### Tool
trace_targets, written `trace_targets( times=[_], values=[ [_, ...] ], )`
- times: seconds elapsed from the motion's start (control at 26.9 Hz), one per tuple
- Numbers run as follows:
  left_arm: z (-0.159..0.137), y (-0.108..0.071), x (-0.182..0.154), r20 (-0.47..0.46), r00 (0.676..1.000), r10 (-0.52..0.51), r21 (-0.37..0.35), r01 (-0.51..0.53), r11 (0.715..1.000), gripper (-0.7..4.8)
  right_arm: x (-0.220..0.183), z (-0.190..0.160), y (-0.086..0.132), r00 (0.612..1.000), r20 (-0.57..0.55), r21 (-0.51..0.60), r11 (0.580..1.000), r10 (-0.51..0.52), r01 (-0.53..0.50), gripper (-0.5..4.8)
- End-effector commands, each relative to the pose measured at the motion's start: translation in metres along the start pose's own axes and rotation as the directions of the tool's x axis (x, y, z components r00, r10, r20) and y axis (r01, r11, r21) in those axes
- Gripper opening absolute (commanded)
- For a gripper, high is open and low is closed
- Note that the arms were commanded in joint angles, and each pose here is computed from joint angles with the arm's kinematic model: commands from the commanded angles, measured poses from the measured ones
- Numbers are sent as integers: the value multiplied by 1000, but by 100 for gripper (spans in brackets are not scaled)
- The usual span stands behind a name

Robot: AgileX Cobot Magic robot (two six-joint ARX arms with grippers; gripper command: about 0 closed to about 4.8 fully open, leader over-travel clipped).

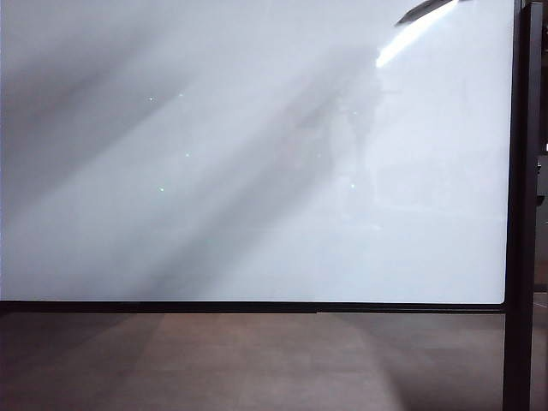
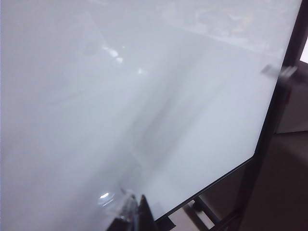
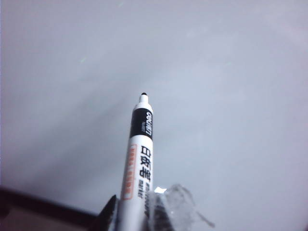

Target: Reach to the right to find the marker pen, pick it up, and write the number 5 on the whiteboard.

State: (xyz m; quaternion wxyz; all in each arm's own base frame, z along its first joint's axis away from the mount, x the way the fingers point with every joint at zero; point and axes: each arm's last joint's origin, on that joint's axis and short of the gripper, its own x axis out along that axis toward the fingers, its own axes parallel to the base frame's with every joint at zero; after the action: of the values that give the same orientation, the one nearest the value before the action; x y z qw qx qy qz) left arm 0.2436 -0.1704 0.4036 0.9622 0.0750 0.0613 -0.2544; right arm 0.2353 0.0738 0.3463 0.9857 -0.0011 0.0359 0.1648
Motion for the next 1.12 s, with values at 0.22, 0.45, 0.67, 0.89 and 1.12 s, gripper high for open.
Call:
trace_targets(
  times=[0.22, 0.45, 0.67, 0.89, 1.12],
  values=[
    [3, 0, 4, 35, 999, 0, 2, -1, 1000, -5, 41, -13, 18, 998, -24, -12, 998, 57, -58, -6],
    [-1, -1, 9, 15, 1000, -1, 7, 1, 1000, -5, 69, -1, 19, 998, -49, -21, 999, 49, -50, -6],
    [-4, 0, 14, 2, 1000, 7, 53, -7, 999, -5, 95, 15, 19, 990, -140, -54, 998, 11, -18, -6],
    [-6, 0, 17, -1, 1000, 6, 70, -6, 998, -5, 98, 13, 19, 990, -138, -123, 992, -14, -4, -6],
    [-7, -1, 20, -4, 1000, 3, 71, -2, 997, -5, 107, 6, 19, 989, -146, -147, 989, -18, -4, -6]
  ],
)
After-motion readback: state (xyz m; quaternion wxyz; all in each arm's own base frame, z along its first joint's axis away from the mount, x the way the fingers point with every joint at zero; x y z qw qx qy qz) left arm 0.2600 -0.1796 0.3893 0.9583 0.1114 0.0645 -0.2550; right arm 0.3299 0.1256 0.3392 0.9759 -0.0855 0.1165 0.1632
